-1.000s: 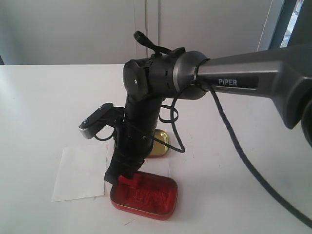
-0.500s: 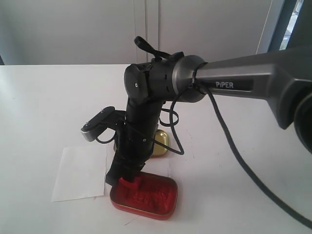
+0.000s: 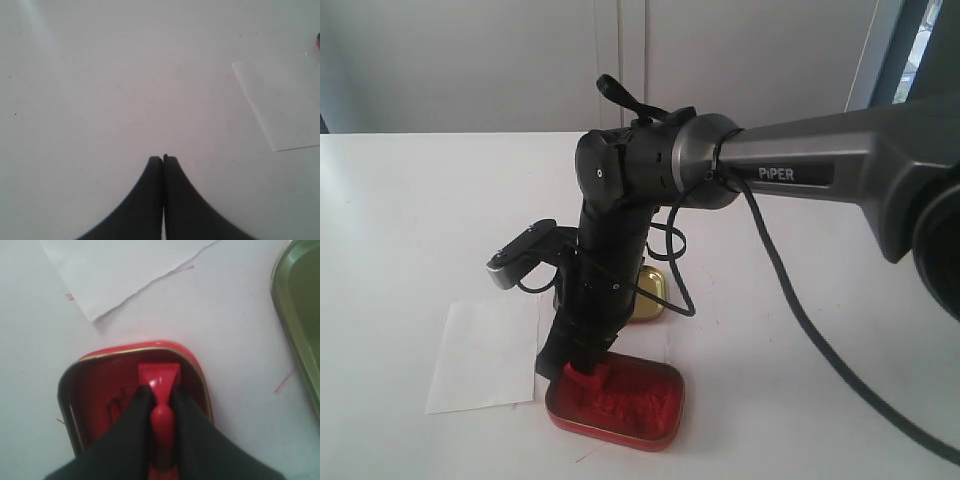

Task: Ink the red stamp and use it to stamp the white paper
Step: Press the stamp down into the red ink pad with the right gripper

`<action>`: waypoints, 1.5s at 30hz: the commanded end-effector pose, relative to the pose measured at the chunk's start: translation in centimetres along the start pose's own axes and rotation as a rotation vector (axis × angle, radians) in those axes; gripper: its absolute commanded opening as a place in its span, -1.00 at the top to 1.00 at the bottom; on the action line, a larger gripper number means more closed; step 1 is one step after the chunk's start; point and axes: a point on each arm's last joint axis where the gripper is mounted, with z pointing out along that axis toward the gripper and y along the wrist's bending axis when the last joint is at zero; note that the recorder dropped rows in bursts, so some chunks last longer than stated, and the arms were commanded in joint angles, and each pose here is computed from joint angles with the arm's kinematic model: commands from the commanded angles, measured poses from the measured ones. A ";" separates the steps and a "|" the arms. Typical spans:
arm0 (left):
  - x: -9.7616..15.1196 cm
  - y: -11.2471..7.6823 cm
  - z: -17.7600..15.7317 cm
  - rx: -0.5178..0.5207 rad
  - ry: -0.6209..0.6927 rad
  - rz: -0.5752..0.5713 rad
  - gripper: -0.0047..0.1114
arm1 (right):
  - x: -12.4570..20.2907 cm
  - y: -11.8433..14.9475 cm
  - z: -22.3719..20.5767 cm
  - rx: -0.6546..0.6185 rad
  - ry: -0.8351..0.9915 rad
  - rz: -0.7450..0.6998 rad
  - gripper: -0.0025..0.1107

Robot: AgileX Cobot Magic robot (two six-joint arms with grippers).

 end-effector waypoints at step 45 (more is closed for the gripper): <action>0.3 0.0 0.1 0.000 0.011 -0.007 0.92 | 0.8 -1.5 1.0 0.155 0.063 0.094 0.96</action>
